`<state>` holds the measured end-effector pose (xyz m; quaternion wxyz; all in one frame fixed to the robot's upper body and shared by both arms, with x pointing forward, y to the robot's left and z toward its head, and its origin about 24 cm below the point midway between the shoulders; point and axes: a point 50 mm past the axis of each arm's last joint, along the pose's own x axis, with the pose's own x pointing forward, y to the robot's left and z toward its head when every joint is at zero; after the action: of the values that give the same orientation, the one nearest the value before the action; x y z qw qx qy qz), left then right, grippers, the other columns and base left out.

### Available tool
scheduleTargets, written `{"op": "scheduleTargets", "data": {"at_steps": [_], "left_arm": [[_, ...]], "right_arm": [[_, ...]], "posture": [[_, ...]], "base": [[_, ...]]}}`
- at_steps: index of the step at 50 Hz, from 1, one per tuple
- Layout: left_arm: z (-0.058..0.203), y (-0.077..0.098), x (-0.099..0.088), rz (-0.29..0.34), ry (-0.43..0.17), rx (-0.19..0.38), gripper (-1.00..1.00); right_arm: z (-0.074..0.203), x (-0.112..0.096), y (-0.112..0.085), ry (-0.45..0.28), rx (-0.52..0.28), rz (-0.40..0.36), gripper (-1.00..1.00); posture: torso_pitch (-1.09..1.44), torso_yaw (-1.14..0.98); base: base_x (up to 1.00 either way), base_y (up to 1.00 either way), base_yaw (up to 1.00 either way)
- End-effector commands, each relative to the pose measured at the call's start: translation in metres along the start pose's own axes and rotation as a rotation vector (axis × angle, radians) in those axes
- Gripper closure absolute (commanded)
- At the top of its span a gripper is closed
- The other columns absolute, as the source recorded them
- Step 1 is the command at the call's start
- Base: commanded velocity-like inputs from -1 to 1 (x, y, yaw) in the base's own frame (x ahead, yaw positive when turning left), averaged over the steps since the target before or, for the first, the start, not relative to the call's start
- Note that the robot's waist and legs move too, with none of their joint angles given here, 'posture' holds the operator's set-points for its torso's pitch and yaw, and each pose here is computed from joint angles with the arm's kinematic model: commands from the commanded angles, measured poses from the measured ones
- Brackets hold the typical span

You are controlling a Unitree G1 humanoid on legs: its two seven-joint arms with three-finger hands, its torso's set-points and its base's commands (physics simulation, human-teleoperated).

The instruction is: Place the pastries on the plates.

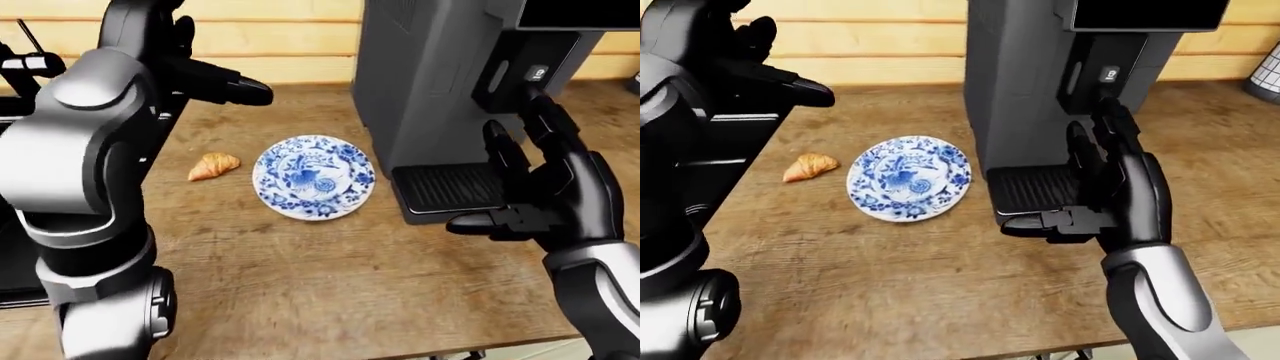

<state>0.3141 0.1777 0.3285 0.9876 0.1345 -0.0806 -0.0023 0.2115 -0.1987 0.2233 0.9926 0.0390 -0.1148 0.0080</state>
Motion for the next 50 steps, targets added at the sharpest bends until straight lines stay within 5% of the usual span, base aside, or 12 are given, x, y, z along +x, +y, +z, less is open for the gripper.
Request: {"op": "scheduleTargets", "data": {"at_steps": [1,11,16,30,41,50], "left_arm": [[0.016,0.006,-0.001,0.024,-0.148,0.091,-1.0],[-0.007,0.005,0.029,-0.005,-0.182,0.356,-1.0],[-0.013,0.001,0.042,-0.069,-0.183,0.482,-1.0],[-0.027,-0.003,0.097,0.028,-0.191,0.615,-1.0],[-0.046,0.002,0.102,-0.032,-0.082,0.799,-1.0],[-0.068,0.002,0.101,-0.038,-0.037,0.837,-1.0]], "right_arm": [[0.009,-0.002,-0.001,-0.064,-0.011,-0.003,-1.0],[0.004,-0.002,-0.003,-0.061,-0.009,-0.006,-1.0],[0.0,-0.001,-0.003,-0.058,-0.006,-0.008,-1.0],[-0.012,0.005,-0.004,-0.042,-0.006,-0.006,-1.0],[-0.023,0.008,-0.002,-0.027,-0.005,-0.004,-1.0],[-0.028,0.01,-0.001,-0.021,-0.004,-0.003,-1.0]], "posture": [[0.0,0.0],[0.0,0.0],[0.0,0.0],[0.0,0.0],[0.0,0.0],[0.0,0.0]], "base": [[0.0,0.0,0.0],[0.0,0.0,0.0],[0.0,0.0,0.0],[0.0,0.0,0.0],[0.0,0.0,0.0],[0.0,0.0,0.0]]}}
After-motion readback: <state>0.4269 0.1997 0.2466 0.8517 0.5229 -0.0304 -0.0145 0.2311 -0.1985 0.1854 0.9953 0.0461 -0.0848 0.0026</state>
